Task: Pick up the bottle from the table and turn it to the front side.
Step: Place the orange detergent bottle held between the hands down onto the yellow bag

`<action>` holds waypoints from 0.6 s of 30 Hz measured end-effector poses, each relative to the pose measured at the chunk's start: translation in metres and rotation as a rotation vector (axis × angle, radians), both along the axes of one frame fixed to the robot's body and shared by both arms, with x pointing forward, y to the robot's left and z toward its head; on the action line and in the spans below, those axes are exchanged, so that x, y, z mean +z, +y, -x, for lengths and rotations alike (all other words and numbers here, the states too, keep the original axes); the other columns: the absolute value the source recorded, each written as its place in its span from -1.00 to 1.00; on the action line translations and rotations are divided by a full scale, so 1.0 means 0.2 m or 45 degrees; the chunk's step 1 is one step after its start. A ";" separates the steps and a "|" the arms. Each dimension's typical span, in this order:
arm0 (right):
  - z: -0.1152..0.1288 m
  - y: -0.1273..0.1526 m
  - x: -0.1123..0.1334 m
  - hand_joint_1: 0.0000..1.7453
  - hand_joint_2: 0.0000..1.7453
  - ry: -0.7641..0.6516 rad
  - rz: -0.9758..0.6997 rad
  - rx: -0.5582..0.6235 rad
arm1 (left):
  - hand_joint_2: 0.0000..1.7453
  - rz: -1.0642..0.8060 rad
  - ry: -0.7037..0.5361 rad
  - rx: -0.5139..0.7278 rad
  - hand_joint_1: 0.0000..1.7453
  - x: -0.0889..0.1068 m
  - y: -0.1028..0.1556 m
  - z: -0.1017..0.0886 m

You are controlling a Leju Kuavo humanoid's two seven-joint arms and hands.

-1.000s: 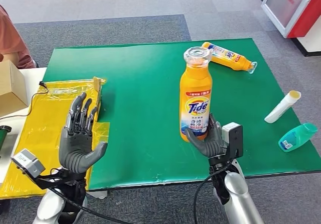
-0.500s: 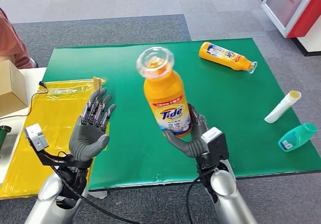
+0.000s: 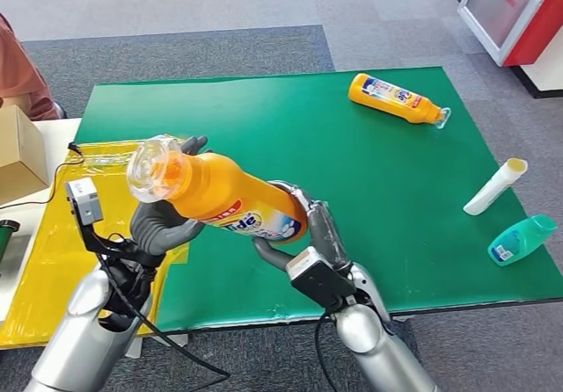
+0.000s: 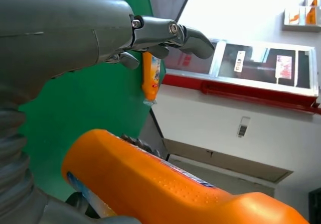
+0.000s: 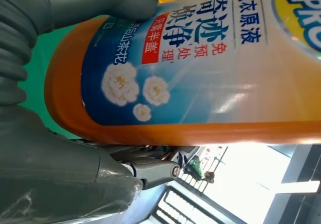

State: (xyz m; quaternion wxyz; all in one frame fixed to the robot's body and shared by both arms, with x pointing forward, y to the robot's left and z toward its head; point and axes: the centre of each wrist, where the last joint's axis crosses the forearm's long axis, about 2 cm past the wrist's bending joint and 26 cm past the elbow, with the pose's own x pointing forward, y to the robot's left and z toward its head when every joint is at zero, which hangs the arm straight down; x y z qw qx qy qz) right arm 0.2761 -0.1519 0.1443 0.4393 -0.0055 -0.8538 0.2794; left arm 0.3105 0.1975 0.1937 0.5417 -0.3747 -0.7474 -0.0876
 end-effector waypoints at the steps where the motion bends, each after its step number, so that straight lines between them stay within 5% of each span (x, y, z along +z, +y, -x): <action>1: -0.01 0.00 0.00 1.00 1.00 -0.005 0.010 -0.004 | 1.00 -0.016 -0.008 -0.016 -1.00 0.01 0.00 -0.01; 10: -0.05 0.03 -0.02 1.00 1.00 0.004 0.083 -0.001 | 1.00 -0.144 -0.110 -0.190 -1.00 0.11 -0.09 -0.07; 18: -0.09 0.02 -0.04 1.00 1.00 0.031 0.112 -0.007 | 1.00 -0.226 -0.133 -0.267 -1.00 0.11 -0.11 -0.08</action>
